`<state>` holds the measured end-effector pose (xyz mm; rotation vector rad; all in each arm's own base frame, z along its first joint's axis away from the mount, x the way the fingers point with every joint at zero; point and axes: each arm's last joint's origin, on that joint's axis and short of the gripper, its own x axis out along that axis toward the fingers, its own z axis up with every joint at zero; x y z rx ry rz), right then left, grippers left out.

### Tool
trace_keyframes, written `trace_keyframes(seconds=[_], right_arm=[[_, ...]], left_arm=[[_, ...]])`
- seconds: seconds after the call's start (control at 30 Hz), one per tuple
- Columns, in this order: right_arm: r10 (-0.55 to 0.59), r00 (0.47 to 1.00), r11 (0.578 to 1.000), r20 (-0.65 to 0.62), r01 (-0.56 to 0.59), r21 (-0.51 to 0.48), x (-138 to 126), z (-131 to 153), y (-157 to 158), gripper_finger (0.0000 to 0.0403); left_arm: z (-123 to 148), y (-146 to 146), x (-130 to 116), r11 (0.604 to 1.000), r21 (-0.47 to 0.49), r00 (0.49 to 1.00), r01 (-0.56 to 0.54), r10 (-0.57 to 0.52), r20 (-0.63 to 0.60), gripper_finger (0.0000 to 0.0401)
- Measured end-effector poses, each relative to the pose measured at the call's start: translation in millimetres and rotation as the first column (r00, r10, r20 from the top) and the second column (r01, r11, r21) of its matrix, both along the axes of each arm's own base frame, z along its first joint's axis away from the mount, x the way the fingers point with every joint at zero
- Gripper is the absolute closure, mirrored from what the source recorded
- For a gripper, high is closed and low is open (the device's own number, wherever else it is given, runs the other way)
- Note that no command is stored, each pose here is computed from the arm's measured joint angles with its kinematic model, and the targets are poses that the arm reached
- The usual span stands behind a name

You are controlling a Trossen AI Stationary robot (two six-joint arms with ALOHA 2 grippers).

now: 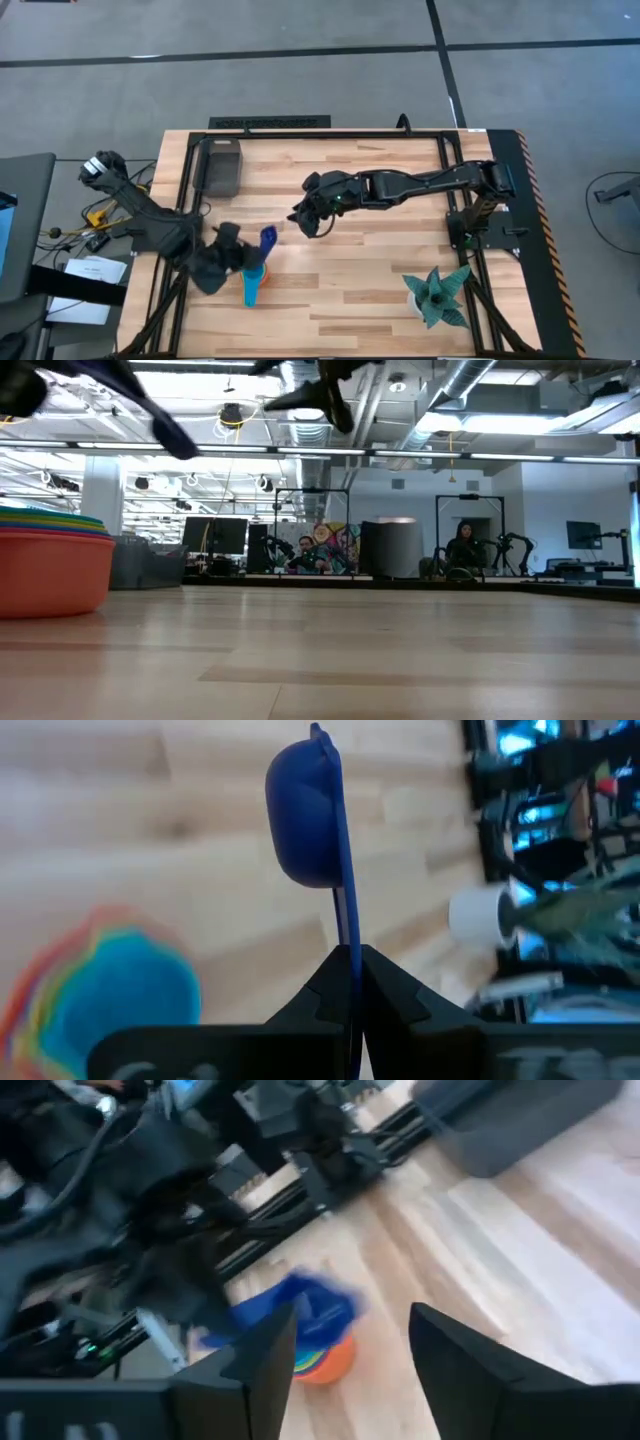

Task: Nest measuring cups in basket
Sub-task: Stack the dark blue measuring cup on top of the light blue measuring cup

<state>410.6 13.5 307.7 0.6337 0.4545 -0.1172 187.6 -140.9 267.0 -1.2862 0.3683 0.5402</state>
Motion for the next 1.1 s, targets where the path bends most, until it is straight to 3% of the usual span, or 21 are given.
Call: trace_keyframes(seconds=[0.23,0.87,1.1], right_arm=[[-0.009,0.998,1.0,-0.066,0.009,-0.002,-2.8,-5.7,-3.6,0.0178],[-0.016,0.997,1.0,-0.082,0.016,-0.001,-3.5,-7.0,-5.9,0.0191],[-0.016,0.997,1.0,-0.082,0.016,0.0,-3.5,-7.1,-5.6,0.0192]], left_arm=[[-19.7,-36.6,-14.1,0.975,-0.177,0.979,0.134,-0.159,-0.13,0.0401],[-29.5,-34.5,-21.8,0.979,-0.124,0.946,0.165,-0.192,-0.26,0.04],[-31.4,-32.1,-15.6,0.968,-0.189,0.93,0.163,-0.214,-0.298,0.0356]])
